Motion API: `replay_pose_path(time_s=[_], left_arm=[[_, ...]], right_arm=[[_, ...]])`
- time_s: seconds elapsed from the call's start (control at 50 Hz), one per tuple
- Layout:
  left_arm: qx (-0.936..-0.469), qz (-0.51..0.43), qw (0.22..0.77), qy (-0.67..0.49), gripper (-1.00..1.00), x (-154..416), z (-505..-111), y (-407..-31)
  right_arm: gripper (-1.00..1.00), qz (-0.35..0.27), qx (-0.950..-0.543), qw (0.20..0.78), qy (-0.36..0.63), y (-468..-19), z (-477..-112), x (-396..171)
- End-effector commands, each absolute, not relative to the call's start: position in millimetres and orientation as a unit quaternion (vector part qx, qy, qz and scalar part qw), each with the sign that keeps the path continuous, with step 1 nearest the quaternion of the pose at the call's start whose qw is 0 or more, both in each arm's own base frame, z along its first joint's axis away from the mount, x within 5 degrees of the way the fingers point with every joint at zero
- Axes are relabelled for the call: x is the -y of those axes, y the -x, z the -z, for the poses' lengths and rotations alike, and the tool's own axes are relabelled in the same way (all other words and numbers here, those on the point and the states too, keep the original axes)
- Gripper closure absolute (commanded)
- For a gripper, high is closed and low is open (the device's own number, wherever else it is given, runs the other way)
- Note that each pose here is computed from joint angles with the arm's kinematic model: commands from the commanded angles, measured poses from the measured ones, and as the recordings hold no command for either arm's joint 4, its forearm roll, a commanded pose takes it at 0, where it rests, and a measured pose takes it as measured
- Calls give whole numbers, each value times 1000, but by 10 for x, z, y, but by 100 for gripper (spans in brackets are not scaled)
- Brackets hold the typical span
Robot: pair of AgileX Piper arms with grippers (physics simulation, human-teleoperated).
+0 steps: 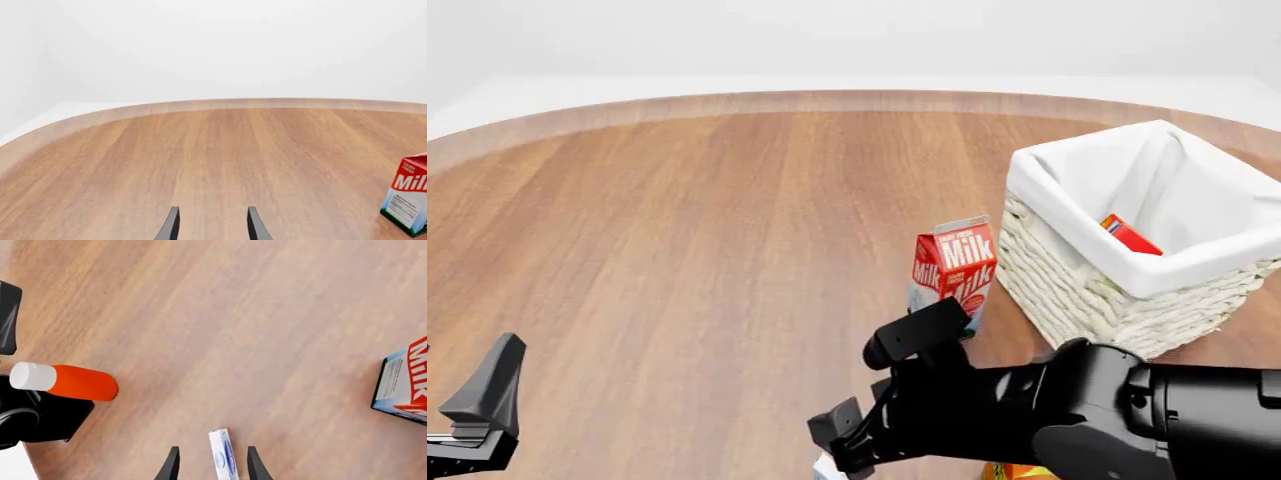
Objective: Pick up the cream cheese box and the butter, and put them in the basket.
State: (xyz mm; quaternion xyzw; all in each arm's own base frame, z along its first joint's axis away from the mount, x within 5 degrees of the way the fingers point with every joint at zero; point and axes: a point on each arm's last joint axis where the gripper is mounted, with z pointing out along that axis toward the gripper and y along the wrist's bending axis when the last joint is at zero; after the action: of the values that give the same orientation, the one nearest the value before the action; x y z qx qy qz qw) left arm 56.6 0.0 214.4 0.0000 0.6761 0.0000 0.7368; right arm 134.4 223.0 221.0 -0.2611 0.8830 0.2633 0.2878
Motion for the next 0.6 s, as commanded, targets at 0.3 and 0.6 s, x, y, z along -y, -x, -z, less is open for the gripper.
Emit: replay_pose_path(time_s=[0.3, 0.6], left_arm=[[-676, 0, 737, 0, -100, 0, -2144, -566], [-676, 0, 737, 0, -100, 0, -2144, -566]], right_arm=[[-100, -268, -887, 276, 254, -1278, -2049, -2220], [-100, -262, -890, 275, 254, -1301, -2024, -2212]])
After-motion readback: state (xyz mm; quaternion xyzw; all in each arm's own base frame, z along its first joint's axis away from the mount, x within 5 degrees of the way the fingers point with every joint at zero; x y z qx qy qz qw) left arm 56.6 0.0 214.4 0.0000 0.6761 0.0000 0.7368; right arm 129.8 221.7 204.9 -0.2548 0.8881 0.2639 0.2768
